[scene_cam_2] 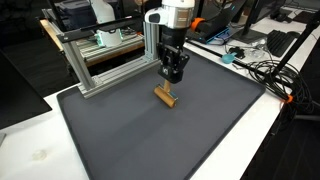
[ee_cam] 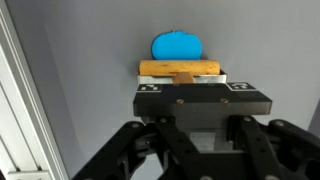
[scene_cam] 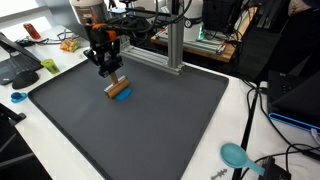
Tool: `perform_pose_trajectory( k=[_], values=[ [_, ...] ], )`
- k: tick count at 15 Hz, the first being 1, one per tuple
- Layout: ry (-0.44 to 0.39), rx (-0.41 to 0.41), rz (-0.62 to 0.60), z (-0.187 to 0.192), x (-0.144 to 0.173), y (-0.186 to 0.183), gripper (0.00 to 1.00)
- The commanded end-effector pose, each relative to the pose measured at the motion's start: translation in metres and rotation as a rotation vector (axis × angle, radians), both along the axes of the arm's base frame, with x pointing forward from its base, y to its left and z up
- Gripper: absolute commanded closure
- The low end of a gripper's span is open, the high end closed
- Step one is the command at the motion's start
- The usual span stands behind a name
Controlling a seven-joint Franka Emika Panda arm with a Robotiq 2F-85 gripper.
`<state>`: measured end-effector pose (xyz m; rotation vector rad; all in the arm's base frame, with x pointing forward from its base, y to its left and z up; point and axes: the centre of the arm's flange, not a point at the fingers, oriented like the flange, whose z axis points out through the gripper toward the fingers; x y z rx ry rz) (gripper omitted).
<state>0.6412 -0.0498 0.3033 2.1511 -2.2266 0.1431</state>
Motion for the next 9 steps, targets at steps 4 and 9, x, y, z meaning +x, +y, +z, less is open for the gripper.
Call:
perform_pose_trajectory(
  k=[4,9],
  values=[
    [0.020,-0.027,0.072,-0.029,0.000,0.029,0.78],
    [0.030,-0.003,0.117,-0.029,-0.004,0.038,0.78]
  ],
)
